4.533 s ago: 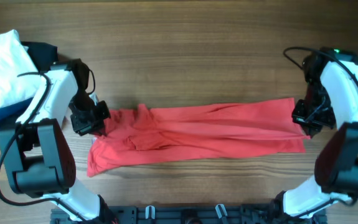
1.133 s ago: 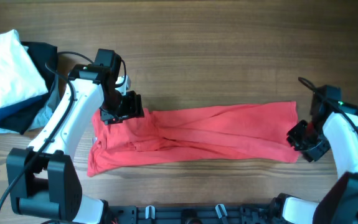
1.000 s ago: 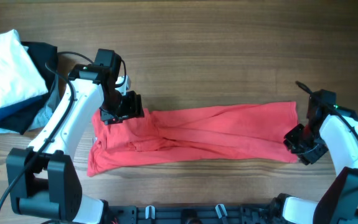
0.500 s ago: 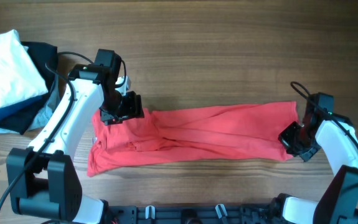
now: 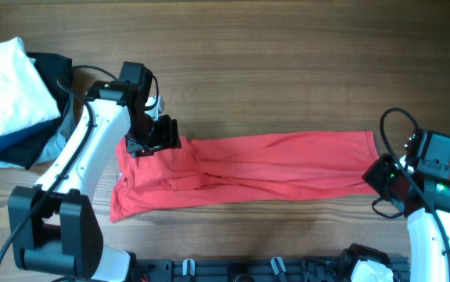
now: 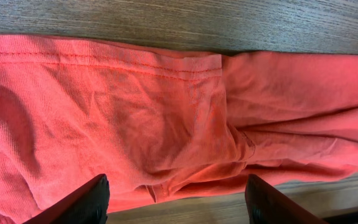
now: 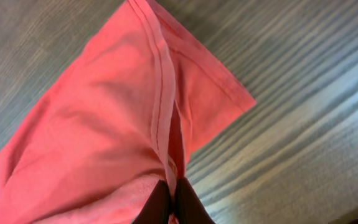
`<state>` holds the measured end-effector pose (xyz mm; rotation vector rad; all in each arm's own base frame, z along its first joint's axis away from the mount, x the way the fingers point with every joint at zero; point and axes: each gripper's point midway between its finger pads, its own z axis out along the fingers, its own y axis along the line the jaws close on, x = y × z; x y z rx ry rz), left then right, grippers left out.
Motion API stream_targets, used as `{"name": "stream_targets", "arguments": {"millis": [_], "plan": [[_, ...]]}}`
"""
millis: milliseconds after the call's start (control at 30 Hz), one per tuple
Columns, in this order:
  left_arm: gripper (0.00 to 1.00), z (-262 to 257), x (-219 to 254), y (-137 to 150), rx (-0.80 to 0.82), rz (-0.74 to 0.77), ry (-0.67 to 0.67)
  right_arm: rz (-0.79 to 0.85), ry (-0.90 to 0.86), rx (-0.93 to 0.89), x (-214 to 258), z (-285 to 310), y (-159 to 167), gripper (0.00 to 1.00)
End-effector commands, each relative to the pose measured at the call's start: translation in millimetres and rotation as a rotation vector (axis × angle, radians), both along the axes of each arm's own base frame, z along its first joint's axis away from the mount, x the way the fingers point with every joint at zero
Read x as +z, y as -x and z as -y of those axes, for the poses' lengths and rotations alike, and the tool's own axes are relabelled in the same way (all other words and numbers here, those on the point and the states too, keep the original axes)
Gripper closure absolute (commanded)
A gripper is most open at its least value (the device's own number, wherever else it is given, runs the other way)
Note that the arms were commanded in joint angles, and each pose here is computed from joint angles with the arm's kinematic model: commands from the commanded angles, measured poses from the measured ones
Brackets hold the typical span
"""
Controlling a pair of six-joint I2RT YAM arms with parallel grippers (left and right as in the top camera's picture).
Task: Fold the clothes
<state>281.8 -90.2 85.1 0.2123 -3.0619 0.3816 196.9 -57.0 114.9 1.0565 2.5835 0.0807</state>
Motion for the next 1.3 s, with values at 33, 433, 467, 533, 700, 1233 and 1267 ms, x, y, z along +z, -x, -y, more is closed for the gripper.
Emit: {"name": "stream_targets", "arguments": {"millis": [33, 433, 467, 533, 700, 1233, 1267], "plan": [[0.3, -1, -5, 3, -0.026, -0.01, -0.012, 0.036, -0.013, -0.109, 10, 2, 4, 0.96], [0.3, -2, -5, -1, -0.026, 0.006, -0.017, 0.251, 0.04, -0.134, 49, 3, 8, 0.96], [0.3, -2, -5, -1, -0.026, 0.008, -0.017, 0.253, 0.041, -0.133, 49, 4, 5, 0.96], [0.3, -2, -5, -3, -0.025, 0.013, -0.016, 0.25, 0.042, -0.129, 46, 8, -8, 0.96], [0.3, -1, -5, -3, -0.026, 0.014, -0.016, 0.128, 0.015, -0.123, 9, 18, -39, 0.96], [0.3, -2, -5, 1, -0.026, -0.003, -0.019, -0.061, -0.008, 0.012, -80, 30, -89, 0.46], [0.3, -2, -5, 2, -0.026, -0.005, -0.02, -0.067, -0.004, 0.022, -74, 30, -88, 0.43]]}}
